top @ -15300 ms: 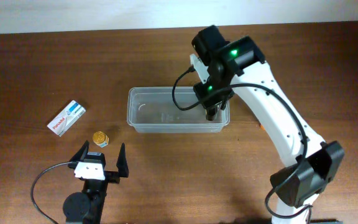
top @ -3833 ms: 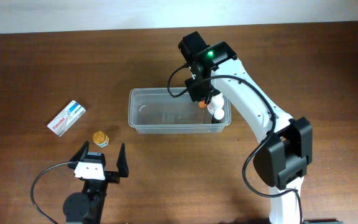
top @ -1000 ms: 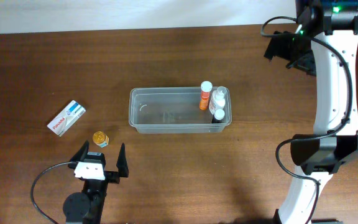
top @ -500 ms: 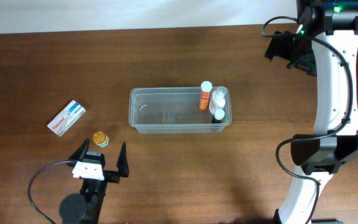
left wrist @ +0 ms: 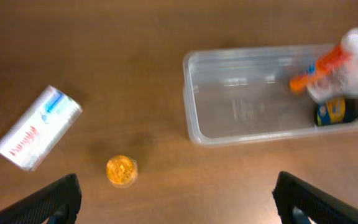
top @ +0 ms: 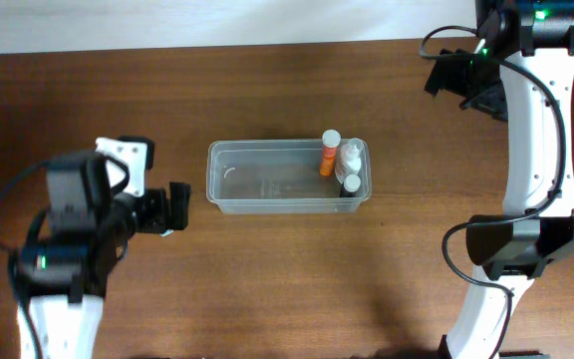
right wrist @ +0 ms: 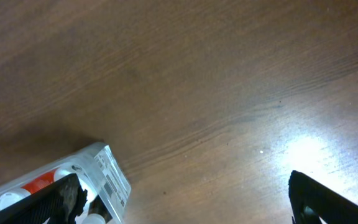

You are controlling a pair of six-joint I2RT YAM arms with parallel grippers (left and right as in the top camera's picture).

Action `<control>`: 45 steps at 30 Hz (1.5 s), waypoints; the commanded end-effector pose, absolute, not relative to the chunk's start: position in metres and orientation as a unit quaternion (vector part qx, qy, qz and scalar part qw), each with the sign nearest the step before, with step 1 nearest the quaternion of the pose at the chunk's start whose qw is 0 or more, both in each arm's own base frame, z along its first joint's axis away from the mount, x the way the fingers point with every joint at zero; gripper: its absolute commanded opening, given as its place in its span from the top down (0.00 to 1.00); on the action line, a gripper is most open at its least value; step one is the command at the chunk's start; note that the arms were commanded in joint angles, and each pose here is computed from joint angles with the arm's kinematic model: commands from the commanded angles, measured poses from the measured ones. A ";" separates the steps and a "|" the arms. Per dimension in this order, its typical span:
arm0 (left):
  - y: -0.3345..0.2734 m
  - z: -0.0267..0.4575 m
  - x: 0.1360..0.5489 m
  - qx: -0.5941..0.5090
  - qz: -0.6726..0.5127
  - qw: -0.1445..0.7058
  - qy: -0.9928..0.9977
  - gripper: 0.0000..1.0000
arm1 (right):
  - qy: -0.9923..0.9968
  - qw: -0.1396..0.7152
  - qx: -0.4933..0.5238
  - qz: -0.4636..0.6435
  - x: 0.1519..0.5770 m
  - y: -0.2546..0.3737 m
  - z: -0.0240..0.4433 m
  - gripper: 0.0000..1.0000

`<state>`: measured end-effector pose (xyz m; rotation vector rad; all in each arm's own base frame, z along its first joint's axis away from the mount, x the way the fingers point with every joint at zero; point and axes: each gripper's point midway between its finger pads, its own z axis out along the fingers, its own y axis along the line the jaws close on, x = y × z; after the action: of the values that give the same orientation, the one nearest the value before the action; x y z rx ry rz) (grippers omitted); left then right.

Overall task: Pack container
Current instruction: 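Reach left gripper down and grasp the small amber jar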

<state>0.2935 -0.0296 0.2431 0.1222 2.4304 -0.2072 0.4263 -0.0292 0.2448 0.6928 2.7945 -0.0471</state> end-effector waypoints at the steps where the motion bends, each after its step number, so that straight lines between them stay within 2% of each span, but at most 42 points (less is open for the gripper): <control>1: -0.038 0.230 0.301 0.060 -0.106 0.301 0.946 0.01 | 0.960 0.136 0.244 -0.014 0.427 -0.031 0.248 0.02; 11: -0.041 0.180 0.315 0.052 -0.120 0.214 0.968 0.01 | 0.960 0.136 0.244 -0.014 0.427 -0.031 0.248 0.02; 21: -0.005 0.102 0.327 0.025 -0.024 0.101 0.994 0.01 | 0.960 0.136 0.244 -0.014 0.427 -0.031 0.248 0.02; 24: 0.005 0.083 0.330 -0.014 -0.006 0.077 0.997 0.01 | 0.960 0.136 0.244 -0.014 0.427 -0.031 0.248 0.02; 33: 0.030 0.072 0.325 -0.112 -0.010 0.055 0.992 0.02 | 0.960 0.136 0.244 -0.014 0.427 -0.031 0.248 0.02; 43: 0.026 0.052 0.312 -0.084 -0.021 0.033 0.996 0.06 | 0.960 0.136 0.243 -0.014 0.427 -0.031 0.248 0.02; 45: 0.026 0.048 0.312 -0.080 -0.021 0.031 0.996 0.11 | 0.960 0.136 0.244 -0.014 0.427 -0.031 0.248 0.02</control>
<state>0.3185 0.0291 0.0616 -0.2949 3.0271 -0.0436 0.4264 -0.0291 0.2448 0.6932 2.7941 -0.0463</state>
